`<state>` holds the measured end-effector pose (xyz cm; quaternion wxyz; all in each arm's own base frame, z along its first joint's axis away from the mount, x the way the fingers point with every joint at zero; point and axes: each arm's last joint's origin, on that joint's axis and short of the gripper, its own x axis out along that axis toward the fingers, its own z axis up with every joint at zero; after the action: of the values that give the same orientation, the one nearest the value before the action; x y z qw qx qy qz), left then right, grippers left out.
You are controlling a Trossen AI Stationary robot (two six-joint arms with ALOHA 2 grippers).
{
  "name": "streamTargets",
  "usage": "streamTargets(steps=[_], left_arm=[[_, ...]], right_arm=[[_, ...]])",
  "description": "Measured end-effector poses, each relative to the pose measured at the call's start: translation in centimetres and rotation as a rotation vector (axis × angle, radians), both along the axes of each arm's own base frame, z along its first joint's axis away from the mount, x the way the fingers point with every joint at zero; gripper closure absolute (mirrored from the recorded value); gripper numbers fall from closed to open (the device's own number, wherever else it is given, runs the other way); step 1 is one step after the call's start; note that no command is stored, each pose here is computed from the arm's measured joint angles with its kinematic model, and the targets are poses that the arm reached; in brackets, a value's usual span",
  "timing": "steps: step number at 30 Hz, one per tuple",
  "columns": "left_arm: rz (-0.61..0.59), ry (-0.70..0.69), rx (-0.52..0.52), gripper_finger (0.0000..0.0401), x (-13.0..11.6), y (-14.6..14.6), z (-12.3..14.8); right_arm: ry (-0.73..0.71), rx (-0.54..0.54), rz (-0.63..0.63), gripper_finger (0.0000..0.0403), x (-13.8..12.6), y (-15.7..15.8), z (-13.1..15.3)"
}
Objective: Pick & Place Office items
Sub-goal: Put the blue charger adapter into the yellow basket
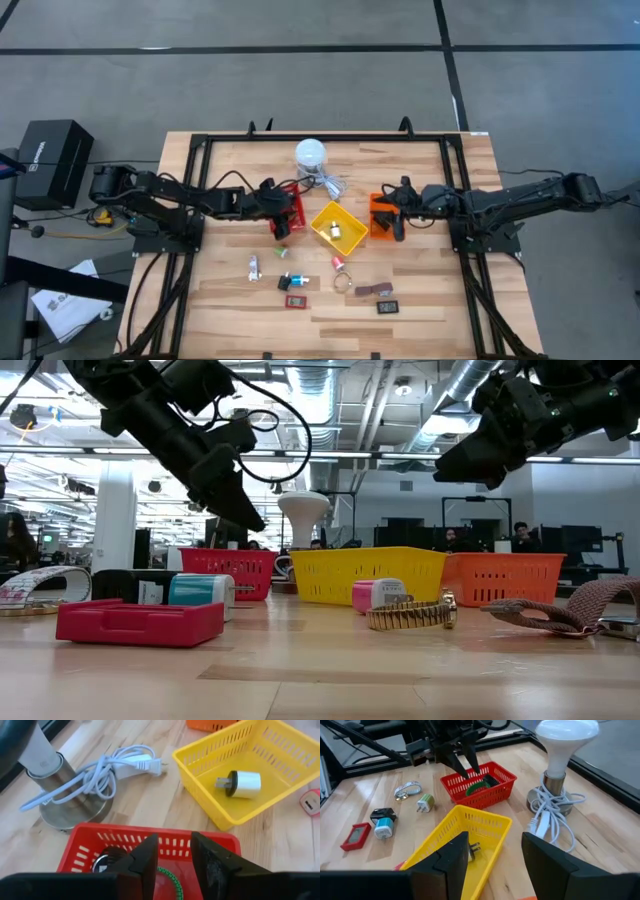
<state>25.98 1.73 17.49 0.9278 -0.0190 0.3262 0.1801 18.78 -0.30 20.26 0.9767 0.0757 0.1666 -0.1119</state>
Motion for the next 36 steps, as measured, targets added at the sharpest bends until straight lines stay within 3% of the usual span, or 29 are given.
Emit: streamTargets(steps=[9, 20, 27, 31, 36], left_arm=[[-0.050, -0.044, -0.005, 0.0295, 0.3, -1.1, 0.3], [-0.271, -0.096, -0.073, 0.0273, 0.4, -5.4, 0.7], [-0.337, -0.198, -0.210, 0.0237, 0.3, -9.3, 1.1], [-0.382, -0.203, -0.287, 0.0232, 1.3, -11.4, 0.6], [-0.478, -0.095, -0.248, 0.0235, 4.5, -14.2, 0.5]], right_arm=[[-0.001, 0.007, -0.017, 0.0228, 0.0, -0.3, 0.0], [0.005, -0.019, -0.022, 0.0228, 0.0, -0.5, 0.0], [0.007, -0.032, -0.038, 0.0228, 0.0, -0.9, 0.0], [-0.003, -0.032, -0.045, 0.0228, 0.0, -1.1, 0.1], [-0.016, -0.034, -0.044, 0.0228, 0.0, -1.1, 0.2]])
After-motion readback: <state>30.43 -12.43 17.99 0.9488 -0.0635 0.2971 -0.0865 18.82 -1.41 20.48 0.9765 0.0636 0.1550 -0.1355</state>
